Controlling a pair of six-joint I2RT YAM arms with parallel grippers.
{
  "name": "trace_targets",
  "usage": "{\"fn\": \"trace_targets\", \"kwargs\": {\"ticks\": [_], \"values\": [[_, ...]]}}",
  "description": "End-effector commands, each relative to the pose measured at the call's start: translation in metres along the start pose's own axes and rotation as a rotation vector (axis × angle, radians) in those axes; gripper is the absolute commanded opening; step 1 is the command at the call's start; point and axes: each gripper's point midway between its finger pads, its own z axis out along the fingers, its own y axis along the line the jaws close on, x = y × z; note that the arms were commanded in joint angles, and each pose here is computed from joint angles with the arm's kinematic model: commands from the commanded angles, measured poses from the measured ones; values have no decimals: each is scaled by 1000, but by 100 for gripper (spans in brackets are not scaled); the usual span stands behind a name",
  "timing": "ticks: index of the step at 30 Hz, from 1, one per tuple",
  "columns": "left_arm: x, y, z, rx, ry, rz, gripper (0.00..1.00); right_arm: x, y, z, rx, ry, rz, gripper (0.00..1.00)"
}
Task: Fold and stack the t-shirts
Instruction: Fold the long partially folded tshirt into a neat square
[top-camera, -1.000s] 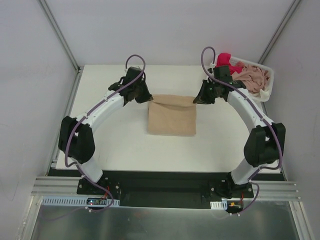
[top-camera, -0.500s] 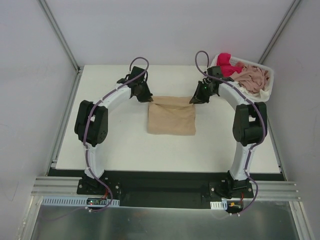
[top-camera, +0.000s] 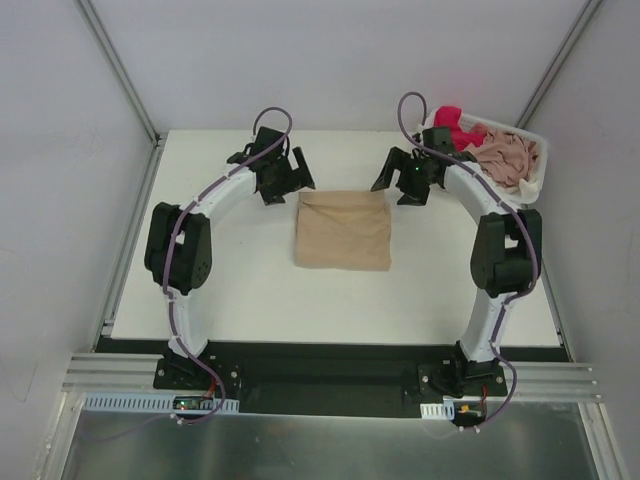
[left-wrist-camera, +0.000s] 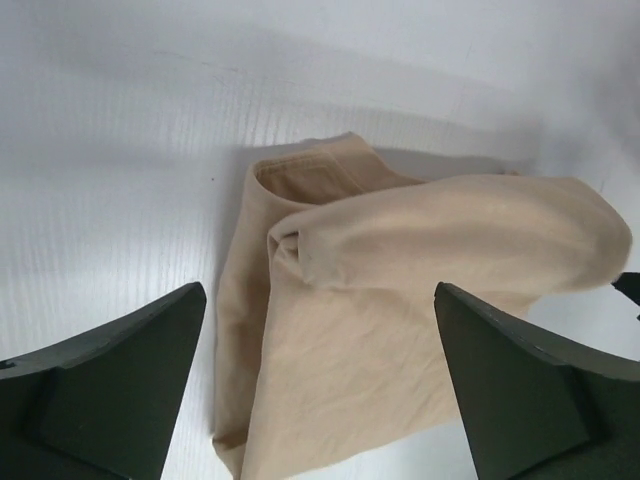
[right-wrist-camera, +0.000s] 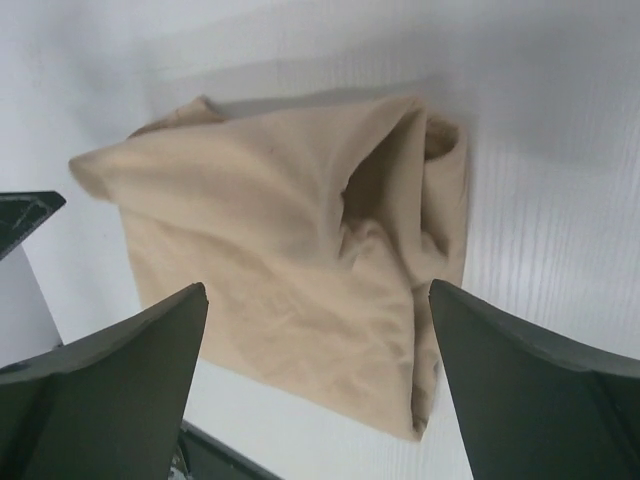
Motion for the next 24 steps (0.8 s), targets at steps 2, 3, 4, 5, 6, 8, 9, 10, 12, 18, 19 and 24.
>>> {"fn": "trace_targets", "kwargs": {"ticks": [2,3,4,5,6,8,9,10,12,18,19,24], "values": [[-1,-39,-63,131,-55,46,99,16,51,-63,-160,-82,-94,97],[2,-41,-65,141,-50,50,99,19,56,-64,-178,-87,-101,97],[9,-45,-65,162,-26,52,99,26,62,-64,-192,-76,-107,97],[13,-48,-65,179,-12,54,99,34,64,-62,-204,-58,-108,97],[16,-50,-63,188,3,51,99,36,67,-60,-213,-56,-113,97],[22,-53,-54,208,44,38,99,42,73,-53,-222,-36,-104,97],[24,-54,-50,213,57,34,99,40,75,-49,-226,-38,-100,97],[25,-55,-43,216,71,23,99,40,74,-45,-223,-36,-86,97],[29,-59,-32,243,109,23,99,34,76,-35,-227,-45,-61,97],[15,-68,-3,250,112,30,99,12,72,-4,-207,-50,-39,97],[9,-72,-1,258,101,30,99,5,72,5,-201,-51,-35,97],[2,-60,33,212,106,6,99,-19,64,33,-191,-63,-15,97]]}}
